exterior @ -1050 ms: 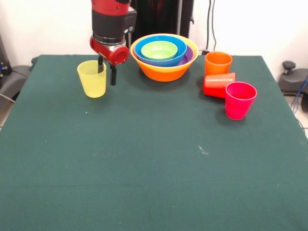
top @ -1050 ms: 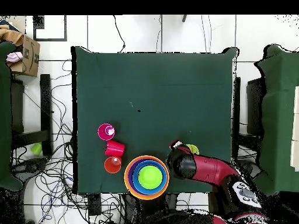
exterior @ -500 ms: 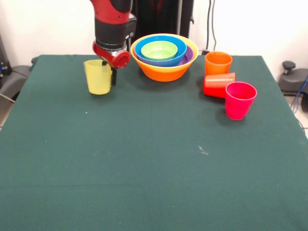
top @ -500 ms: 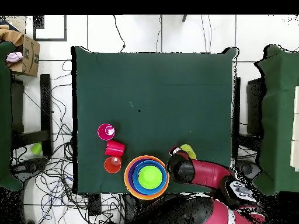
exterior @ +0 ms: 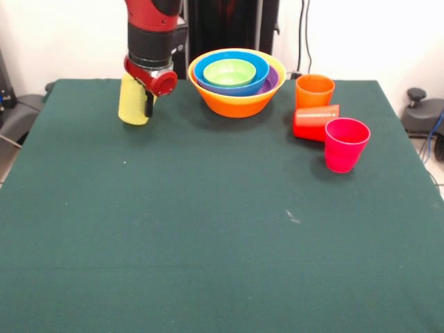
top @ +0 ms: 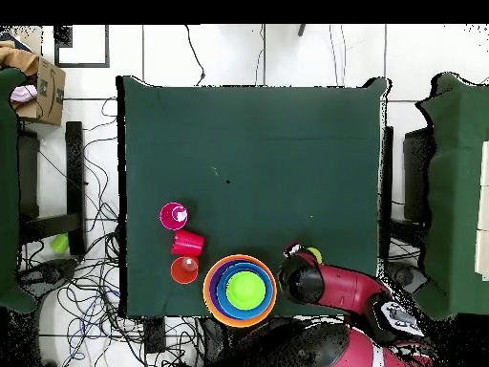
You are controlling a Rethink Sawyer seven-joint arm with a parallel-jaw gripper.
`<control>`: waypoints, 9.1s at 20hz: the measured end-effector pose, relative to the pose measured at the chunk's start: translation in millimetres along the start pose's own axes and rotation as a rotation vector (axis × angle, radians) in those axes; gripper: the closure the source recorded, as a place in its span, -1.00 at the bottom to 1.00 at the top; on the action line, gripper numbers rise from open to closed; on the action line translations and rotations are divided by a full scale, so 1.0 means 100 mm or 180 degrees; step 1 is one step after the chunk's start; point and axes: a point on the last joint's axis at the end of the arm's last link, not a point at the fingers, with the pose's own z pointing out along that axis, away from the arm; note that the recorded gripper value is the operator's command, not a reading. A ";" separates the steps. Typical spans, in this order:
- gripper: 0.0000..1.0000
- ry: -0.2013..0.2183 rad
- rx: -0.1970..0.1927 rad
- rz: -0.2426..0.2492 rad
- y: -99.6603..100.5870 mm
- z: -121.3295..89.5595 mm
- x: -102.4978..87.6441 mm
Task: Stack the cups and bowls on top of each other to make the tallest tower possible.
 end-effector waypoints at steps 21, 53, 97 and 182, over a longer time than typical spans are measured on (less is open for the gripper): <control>1.00 -0.0206 -0.0111 0.0181 0.25 -0.95 -0.19; 1.00 -0.0087 -0.0205 0.0667 2.03 -1.29 0.73; 1.00 -0.0020 0.0050 0.1114 3.03 -1.14 1.43; 1.00 0.0260 -0.0130 0.1317 3.64 -1.34 1.96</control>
